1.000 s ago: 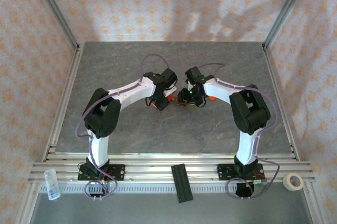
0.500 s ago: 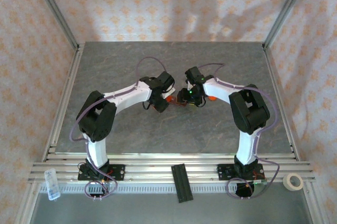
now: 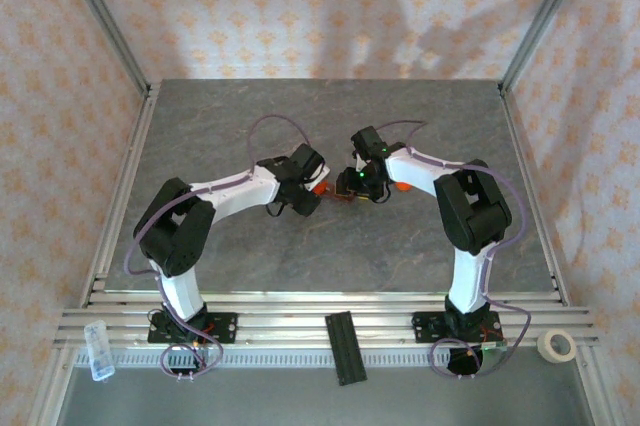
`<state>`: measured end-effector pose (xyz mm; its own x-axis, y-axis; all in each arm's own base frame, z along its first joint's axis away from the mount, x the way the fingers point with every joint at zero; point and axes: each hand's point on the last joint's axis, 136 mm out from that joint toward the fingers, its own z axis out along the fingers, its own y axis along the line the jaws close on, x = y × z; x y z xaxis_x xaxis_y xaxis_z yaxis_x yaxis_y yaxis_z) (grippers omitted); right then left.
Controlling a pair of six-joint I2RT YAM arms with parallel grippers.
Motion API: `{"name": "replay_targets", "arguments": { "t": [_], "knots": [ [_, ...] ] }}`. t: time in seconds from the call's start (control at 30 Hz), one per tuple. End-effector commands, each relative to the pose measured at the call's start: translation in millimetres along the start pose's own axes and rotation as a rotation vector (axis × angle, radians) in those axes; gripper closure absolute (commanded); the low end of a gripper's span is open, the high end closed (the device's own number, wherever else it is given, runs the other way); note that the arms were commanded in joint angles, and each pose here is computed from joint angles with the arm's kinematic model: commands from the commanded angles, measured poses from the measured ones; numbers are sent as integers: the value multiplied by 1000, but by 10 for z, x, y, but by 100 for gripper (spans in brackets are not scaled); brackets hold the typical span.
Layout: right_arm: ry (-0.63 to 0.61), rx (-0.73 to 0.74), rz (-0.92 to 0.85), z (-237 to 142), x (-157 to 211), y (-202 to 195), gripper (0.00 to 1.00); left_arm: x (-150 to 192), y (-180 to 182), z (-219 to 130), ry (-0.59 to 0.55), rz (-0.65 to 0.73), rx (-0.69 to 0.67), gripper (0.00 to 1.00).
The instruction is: Sort the pills into containers
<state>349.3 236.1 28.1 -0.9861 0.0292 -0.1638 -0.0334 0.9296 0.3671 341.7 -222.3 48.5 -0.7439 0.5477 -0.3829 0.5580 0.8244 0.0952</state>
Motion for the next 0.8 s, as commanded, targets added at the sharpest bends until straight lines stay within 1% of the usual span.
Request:
{"name": "replay_targets", "arguments": {
  "t": [0.0, 0.13, 0.23, 0.5, 0.77],
  "knots": [
    [114, 164, 47, 371, 324, -454, 42, -24, -44, 6, -47, -35, 31, 100],
    [115, 166, 47, 377, 325, -457, 42, -25, -42, 21, -98, -61, 33, 100],
    [118, 170, 51, 387, 333, -465, 42, -48, -52, 18, -157, -79, 39, 100],
    [113, 178, 55, 384, 318, -478, 42, -157, -55, -31, -339, -126, 53, 100],
    [102, 180, 58, 353, 276, -458, 42, -323, -40, -163, -558, -179, 76, 100]
  ]
}}
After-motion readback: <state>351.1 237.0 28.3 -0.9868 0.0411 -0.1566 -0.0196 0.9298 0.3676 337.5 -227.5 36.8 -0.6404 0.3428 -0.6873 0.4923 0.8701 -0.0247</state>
